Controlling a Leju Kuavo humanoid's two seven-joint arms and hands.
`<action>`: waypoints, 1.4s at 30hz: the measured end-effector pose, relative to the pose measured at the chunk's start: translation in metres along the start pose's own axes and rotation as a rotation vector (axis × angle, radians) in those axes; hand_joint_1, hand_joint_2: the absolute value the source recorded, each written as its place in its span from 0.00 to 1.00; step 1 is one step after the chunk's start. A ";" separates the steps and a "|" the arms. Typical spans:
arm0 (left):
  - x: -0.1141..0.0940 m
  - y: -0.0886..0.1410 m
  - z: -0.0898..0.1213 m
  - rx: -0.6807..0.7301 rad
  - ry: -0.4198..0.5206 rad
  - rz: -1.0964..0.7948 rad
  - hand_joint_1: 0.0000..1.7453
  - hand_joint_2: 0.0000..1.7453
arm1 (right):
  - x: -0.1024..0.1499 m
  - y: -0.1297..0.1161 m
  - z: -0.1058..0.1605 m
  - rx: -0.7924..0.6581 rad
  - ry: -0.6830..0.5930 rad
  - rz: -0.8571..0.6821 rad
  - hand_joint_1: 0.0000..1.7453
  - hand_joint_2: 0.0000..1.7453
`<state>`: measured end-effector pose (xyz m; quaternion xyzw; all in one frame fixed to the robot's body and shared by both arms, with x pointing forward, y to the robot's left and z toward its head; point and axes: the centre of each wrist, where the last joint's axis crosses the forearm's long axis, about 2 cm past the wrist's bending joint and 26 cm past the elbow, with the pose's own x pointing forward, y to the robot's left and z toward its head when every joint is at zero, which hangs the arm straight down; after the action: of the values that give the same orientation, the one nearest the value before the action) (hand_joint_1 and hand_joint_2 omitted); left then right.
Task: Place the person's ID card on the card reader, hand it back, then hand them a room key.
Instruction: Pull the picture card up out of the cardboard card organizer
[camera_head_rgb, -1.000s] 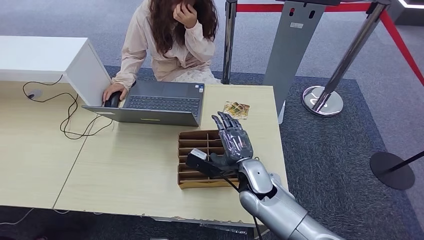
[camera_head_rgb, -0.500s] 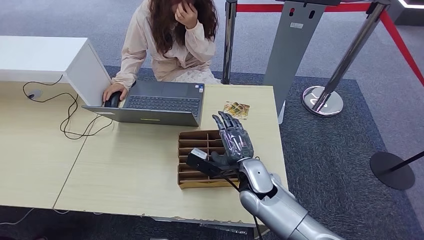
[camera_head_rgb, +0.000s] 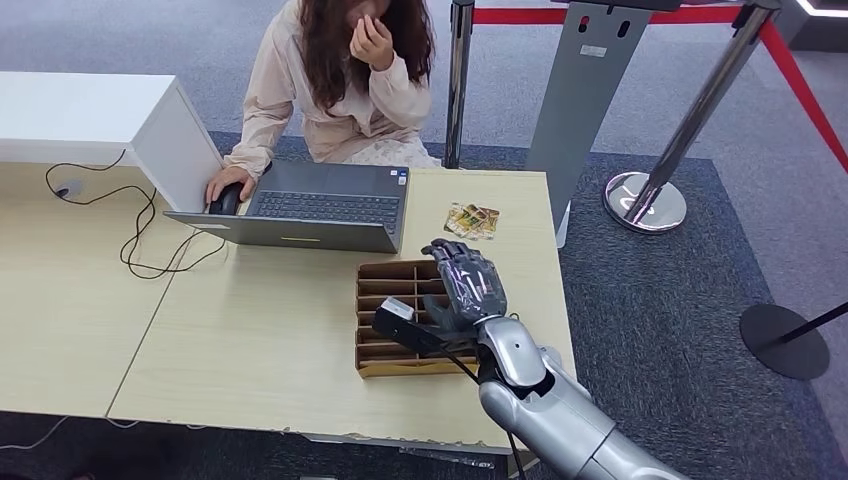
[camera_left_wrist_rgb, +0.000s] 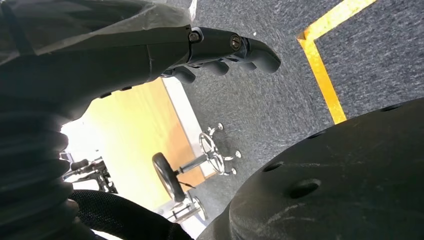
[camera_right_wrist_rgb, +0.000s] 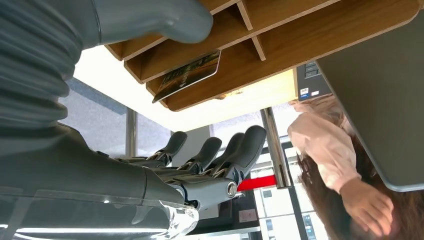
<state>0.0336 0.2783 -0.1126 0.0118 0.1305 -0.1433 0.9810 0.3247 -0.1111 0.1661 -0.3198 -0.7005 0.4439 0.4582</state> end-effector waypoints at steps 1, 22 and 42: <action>0.000 0.000 0.000 0.000 -0.001 0.000 0.00 0.00 | 0.000 0.000 0.000 0.000 0.000 0.000 0.26 1.00; -0.002 0.000 -0.001 -0.007 -0.010 0.006 0.00 0.00 | 0.005 -0.001 -0.003 -0.003 -0.003 -0.015 0.24 1.00; -0.003 0.000 -0.001 -0.006 -0.018 0.008 0.00 0.00 | 0.002 0.004 -0.003 0.025 0.022 -0.016 0.27 1.00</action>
<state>0.0303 0.2792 -0.1129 0.0079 0.1220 -0.1391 0.9827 0.3272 -0.1064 0.1635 -0.3132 -0.6925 0.4453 0.4734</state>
